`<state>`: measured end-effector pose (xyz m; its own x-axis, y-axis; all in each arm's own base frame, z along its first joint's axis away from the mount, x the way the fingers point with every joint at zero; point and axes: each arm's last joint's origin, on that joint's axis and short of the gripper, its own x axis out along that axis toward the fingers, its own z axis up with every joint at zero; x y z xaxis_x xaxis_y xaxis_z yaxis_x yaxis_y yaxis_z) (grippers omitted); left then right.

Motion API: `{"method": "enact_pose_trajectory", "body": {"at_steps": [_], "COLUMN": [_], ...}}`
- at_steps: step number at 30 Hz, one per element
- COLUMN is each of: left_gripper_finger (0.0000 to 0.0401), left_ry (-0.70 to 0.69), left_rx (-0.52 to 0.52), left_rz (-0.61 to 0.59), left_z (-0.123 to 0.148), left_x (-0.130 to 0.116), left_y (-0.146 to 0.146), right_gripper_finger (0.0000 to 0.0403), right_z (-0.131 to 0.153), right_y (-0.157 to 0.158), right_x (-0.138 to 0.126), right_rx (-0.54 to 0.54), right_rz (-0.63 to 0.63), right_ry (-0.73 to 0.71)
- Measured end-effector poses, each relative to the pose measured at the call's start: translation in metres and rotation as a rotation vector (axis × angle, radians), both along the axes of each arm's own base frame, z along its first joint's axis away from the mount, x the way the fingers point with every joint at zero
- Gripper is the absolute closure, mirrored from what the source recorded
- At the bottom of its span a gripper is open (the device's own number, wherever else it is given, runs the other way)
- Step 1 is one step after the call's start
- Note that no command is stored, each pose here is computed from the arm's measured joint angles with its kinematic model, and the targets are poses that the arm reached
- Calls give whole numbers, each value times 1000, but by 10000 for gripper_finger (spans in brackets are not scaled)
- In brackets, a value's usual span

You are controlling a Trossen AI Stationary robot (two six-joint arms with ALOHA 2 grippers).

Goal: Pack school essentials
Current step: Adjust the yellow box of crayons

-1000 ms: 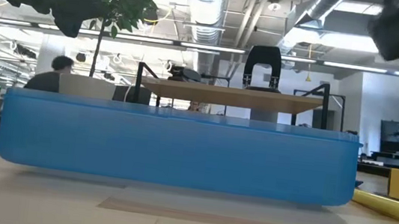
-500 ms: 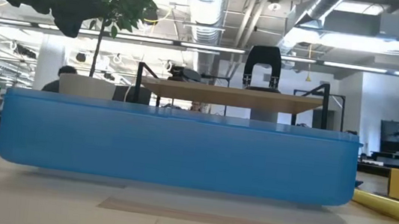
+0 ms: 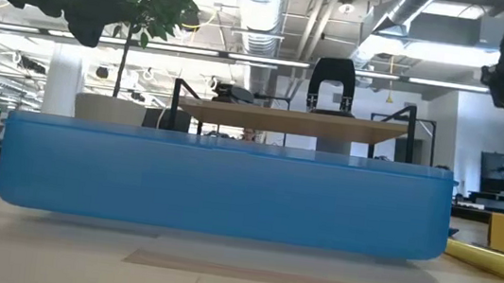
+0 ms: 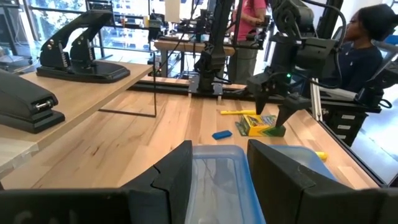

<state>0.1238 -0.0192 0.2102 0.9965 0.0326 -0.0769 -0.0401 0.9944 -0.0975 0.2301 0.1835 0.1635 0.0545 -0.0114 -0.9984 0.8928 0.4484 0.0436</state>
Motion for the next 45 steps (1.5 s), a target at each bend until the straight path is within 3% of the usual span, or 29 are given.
{"method": "enact_pose_trajectory", "body": {"at_steps": [20, 37, 45], "left_gripper_finger": [257, 257, 257], "left_ry": [4, 14, 17], "left_rx": [1, 3, 4], "left_rz": [0, 1, 1], "left_z": [0, -1, -2], "left_x": [0, 0, 0], "left_y": [0, 0, 0], "right_gripper_finger": [3, 3, 3], "right_z": [6, -18, -13], "right_y": [-2, -6, -13], "right_x": [17, 33, 31], "right_rx": [119, 67, 49], "right_rz": [-46, -49, -5], "right_ry": [-123, -110, -96]}}
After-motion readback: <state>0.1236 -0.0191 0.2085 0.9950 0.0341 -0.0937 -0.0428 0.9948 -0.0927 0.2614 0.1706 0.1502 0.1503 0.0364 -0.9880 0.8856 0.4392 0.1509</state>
